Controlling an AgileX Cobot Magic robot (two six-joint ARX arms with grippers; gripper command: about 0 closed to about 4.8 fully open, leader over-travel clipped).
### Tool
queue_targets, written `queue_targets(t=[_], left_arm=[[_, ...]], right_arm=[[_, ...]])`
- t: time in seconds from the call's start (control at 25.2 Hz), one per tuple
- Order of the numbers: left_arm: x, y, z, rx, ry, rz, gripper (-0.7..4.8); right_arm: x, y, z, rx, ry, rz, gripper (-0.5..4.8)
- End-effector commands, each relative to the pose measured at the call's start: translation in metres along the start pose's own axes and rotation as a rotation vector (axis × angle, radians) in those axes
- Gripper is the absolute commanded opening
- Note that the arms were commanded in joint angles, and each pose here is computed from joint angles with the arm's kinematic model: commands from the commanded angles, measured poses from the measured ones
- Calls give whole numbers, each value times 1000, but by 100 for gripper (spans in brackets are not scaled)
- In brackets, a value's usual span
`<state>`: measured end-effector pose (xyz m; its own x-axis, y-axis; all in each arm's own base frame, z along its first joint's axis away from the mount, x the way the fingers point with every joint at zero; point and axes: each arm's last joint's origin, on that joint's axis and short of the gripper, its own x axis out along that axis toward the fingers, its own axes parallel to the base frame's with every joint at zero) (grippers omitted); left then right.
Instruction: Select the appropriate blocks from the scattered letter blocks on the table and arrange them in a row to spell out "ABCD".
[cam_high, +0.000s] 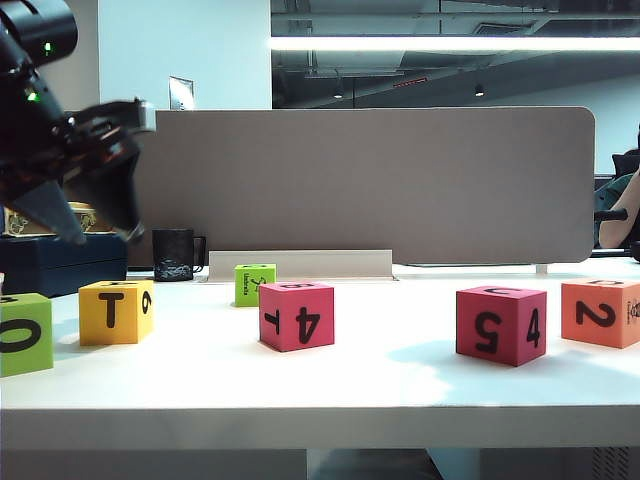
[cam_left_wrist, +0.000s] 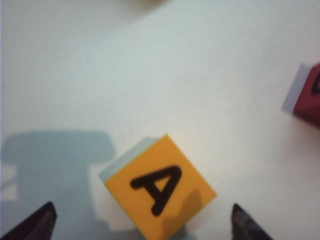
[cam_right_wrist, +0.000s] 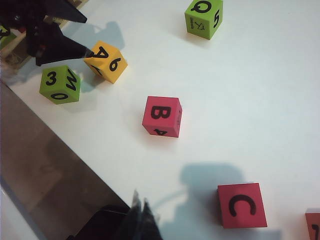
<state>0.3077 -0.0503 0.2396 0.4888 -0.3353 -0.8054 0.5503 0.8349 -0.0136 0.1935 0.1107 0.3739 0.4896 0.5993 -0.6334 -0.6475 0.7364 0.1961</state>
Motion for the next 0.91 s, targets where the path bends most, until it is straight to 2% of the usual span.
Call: queue_targets(t=[0.04, 0.16, 0.36, 0.59, 0.67, 0.79, 0.91], left_arm=[[1, -2, -5, 56, 63, -18, 479], [3, -3, -11, 108, 117, -48, 479], [9, -1, -11, 126, 129, -37, 479], [28, 3, -15, 108, 161, -48, 479], [33, 2, -13, 78, 153, -48, 479], [39, -2, -8, 91, 116, -39, 392], [42, -6, -4, 93, 108, -17, 392]], right_arm=[[1, 0, 1, -20, -2, 0, -2], [3, -1, 1, -25, 8, 0, -2], [5, -1, 1, -22, 17, 0, -2], [5, -1, 1, -22, 16, 0, -2], [5, -1, 1, -22, 16, -1, -2], [5, -1, 1, -22, 16, -1, -2], [5, -2, 1, -21, 18, -4, -2]])
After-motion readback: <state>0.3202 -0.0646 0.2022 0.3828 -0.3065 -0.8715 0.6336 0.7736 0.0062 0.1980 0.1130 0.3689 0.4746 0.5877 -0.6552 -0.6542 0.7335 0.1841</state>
